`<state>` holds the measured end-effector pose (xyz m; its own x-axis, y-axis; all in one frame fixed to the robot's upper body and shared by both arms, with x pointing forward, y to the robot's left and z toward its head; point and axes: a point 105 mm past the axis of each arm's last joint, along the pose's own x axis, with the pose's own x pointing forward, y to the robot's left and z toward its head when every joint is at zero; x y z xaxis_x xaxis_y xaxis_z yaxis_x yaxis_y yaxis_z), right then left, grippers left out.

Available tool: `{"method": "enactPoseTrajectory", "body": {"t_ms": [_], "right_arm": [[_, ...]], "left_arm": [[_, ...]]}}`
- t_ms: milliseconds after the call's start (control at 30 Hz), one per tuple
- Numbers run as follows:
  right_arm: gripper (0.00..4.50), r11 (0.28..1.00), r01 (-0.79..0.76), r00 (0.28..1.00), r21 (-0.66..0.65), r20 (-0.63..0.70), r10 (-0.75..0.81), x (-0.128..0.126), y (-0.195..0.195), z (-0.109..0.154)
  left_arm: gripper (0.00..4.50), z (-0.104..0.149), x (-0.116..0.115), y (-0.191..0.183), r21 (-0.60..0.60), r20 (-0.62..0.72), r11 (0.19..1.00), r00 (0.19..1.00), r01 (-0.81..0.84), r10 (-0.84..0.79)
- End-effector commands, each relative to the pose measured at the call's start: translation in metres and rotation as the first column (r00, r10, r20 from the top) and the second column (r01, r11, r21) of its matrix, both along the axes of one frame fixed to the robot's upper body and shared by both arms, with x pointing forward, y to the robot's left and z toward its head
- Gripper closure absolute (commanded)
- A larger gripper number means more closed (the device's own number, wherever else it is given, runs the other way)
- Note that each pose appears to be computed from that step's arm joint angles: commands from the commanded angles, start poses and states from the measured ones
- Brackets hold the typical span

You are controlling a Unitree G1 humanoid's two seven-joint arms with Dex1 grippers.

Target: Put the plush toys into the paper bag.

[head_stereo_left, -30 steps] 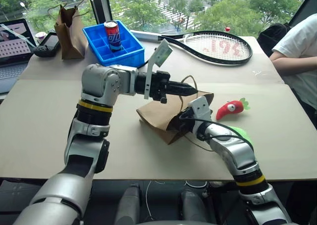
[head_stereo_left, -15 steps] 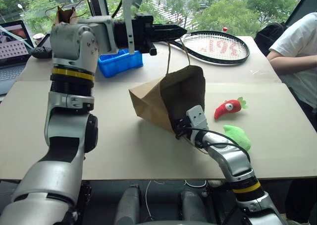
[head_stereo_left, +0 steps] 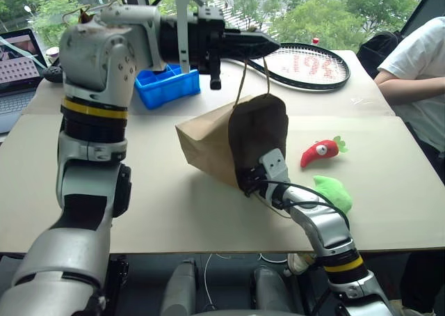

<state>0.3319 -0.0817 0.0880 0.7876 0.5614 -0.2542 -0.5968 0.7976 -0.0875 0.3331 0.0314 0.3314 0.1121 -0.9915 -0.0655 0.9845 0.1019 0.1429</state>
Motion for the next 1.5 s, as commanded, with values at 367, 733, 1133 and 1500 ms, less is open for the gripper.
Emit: {"method": "enactPoseTrajectory", "body": {"t_ms": [367,733,1133,1500], "right_arm": [[1.4,0.983,-0.059,0.988,0.174,0.15,0.032,-0.04,-0.039,0.096],[0.02,0.89,0.443,0.893,0.109,0.029,-0.449,-0.07,-0.186,0.103],[0.53,0.871,0.487,0.818,-0.064,-0.316,-0.48,-0.099,-0.173,0.003],[4.14,0.884,0.466,0.884,0.018,0.008,-0.467,-0.102,-0.216,0.114]], "left_arm": [[4.5,-0.029,0.004,-0.007,-0.02,-0.078,0.999,0.996,-0.043,0.041],[4.5,-0.032,-0.002,-0.016,-0.038,-0.113,0.999,0.994,-0.005,0.001],[4.5,-0.036,-0.004,-0.021,-0.028,-0.12,1.0,0.993,0.013,-0.017],[4.5,-0.045,-0.018,-0.037,-0.031,-0.172,0.994,0.98,0.1,-0.104]]}}
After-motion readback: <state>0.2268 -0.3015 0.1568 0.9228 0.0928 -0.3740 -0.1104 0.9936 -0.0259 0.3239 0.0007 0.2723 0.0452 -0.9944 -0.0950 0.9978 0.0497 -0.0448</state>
